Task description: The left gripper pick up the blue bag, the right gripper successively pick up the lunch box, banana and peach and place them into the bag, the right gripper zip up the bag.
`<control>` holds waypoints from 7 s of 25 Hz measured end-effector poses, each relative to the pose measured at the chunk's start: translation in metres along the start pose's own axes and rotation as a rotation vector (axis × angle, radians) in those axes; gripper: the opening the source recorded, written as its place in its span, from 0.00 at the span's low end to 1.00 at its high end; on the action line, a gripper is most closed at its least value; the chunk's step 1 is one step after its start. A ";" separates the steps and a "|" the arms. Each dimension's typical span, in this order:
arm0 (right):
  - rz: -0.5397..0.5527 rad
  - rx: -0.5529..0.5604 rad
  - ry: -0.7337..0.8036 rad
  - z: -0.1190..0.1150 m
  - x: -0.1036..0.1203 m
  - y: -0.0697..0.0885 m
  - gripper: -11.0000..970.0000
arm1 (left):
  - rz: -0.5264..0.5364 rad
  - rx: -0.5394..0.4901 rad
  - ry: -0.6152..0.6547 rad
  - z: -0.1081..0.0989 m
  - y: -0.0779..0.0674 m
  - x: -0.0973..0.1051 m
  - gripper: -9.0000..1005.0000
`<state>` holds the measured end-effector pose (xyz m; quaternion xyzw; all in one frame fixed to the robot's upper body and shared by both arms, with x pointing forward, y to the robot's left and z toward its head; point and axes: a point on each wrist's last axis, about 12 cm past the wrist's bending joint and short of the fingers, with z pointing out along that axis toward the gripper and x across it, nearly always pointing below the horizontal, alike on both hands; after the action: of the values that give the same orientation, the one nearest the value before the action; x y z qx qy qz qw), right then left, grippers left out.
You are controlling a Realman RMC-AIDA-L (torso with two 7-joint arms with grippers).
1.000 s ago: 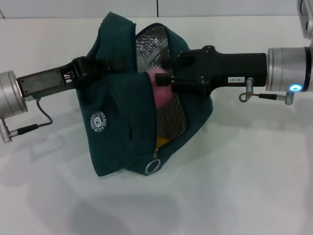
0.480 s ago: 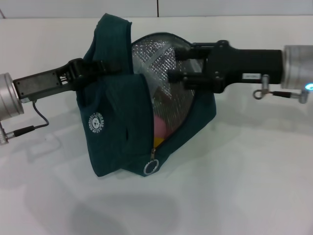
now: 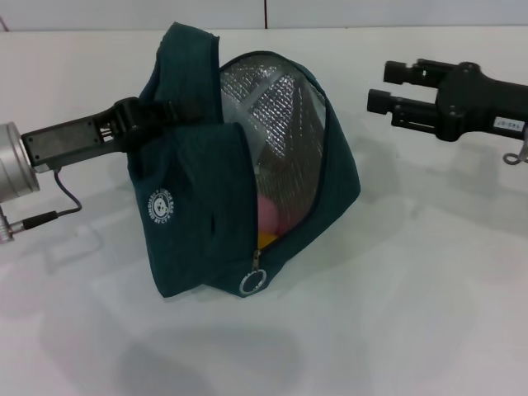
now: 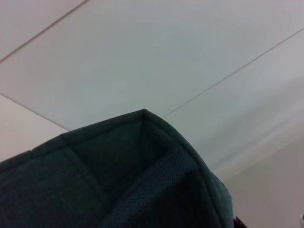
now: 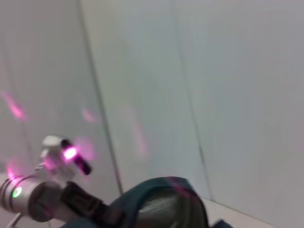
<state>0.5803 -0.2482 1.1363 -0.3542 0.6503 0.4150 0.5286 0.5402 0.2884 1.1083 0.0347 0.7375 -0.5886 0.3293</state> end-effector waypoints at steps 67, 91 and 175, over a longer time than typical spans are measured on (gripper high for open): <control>0.252 0.066 0.077 0.042 0.035 0.006 0.64 | -0.046 0.038 0.015 0.015 0.002 0.011 0.04; 0.347 0.036 0.076 0.056 0.041 0.010 0.59 | -0.047 0.042 0.022 0.016 0.002 0.012 0.04; 0.155 -0.088 -0.185 -0.056 0.027 0.028 0.66 | -0.122 0.040 0.061 0.024 0.010 0.041 0.04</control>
<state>0.5277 -0.2883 1.1200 -0.2861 0.6054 0.5137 0.5364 0.5236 0.2566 1.0759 0.0142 0.7360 -0.6209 0.2693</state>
